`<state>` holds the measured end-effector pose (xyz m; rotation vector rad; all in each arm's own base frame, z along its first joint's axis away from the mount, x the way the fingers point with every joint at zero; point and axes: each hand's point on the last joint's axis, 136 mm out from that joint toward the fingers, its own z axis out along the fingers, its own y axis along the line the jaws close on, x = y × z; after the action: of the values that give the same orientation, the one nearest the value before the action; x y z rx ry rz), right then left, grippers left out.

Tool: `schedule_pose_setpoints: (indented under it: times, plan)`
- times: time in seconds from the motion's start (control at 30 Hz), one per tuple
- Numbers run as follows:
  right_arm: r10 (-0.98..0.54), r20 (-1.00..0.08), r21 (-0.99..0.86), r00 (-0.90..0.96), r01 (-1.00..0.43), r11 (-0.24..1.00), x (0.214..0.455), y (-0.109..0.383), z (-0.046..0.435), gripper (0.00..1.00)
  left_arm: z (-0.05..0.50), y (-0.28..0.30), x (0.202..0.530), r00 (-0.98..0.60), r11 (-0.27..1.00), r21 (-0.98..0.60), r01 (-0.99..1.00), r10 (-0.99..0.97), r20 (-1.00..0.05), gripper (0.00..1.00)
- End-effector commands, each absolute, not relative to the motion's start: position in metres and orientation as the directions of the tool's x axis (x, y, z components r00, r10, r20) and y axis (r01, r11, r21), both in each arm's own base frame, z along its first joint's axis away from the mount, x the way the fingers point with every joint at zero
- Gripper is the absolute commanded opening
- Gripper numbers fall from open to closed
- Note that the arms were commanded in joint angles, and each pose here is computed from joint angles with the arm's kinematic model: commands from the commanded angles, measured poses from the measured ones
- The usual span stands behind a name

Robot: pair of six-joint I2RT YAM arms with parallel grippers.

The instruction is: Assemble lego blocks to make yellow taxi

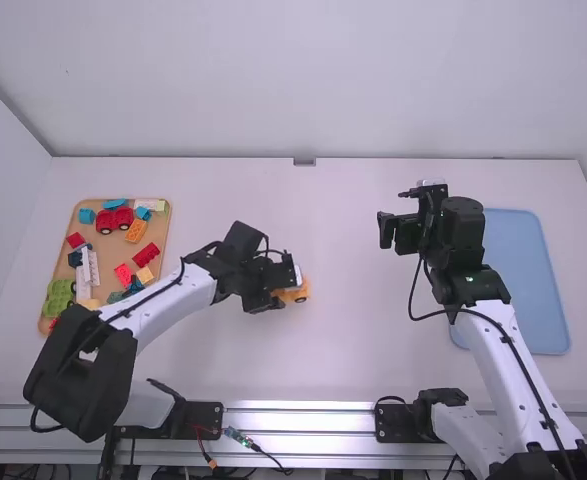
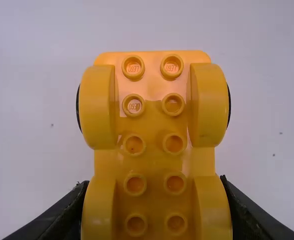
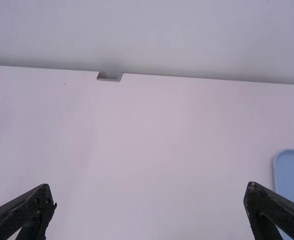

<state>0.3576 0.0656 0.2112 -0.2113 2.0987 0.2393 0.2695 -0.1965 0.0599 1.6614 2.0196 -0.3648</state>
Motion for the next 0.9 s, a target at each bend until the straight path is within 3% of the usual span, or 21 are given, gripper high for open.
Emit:
schedule_pose_setpoints:
  times: [0.0, 0.17, 0.73, 0.77, 0.8, 0.83, 0.87]
  plan:
    - [-0.048, -0.874, 0.090, -0.483, -0.258, 0.962, 0.362, 0.069, 0.227, 1.00, 0.048, -0.207, 0.259, -0.082, 0.147, 0.084, 0.986, 0.846, -0.526, 0.01]
    - [-0.048, -0.874, 0.089, -0.484, -0.258, 0.962, 0.362, 0.069, 0.227, 1.00, 0.017, -0.212, 0.251, -0.048, 0.090, 0.075, 0.993, 0.898, -0.437, 0.01]
    - [-0.052, -0.872, 0.087, -0.487, -0.259, 0.962, 0.362, 0.069, 0.226, 0.99, -0.025, -0.214, 0.273, -0.049, 0.102, 0.113, 0.988, 0.916, -0.398, 0.05]
    - [-0.052, -0.872, 0.087, -0.487, -0.259, 0.962, 0.362, 0.069, 0.226, 1.00, -0.025, -0.214, 0.273, -0.050, 0.104, 0.116, 0.988, 0.916, -0.397, 0.10]
    - [-0.052, -0.872, 0.087, -0.487, -0.258, 0.962, 0.362, 0.069, 0.226, 1.00, -0.025, -0.214, 0.273, -0.051, 0.104, 0.115, 0.988, 0.917, -0.397, 0.33]
    - [-0.052, -0.871, 0.087, -0.488, -0.258, 0.962, 0.362, 0.069, 0.226, 1.00, -0.025, -0.214, 0.274, -0.052, 0.106, 0.116, 0.988, 0.916, -0.398, 0.84]
    - [-0.052, -0.871, 0.087, -0.488, -0.259, 0.962, 0.362, 0.069, 0.226, 1.00, -0.024, -0.214, 0.274, -0.055, 0.111, 0.117, 0.987, 0.915, -0.401, 0.99]
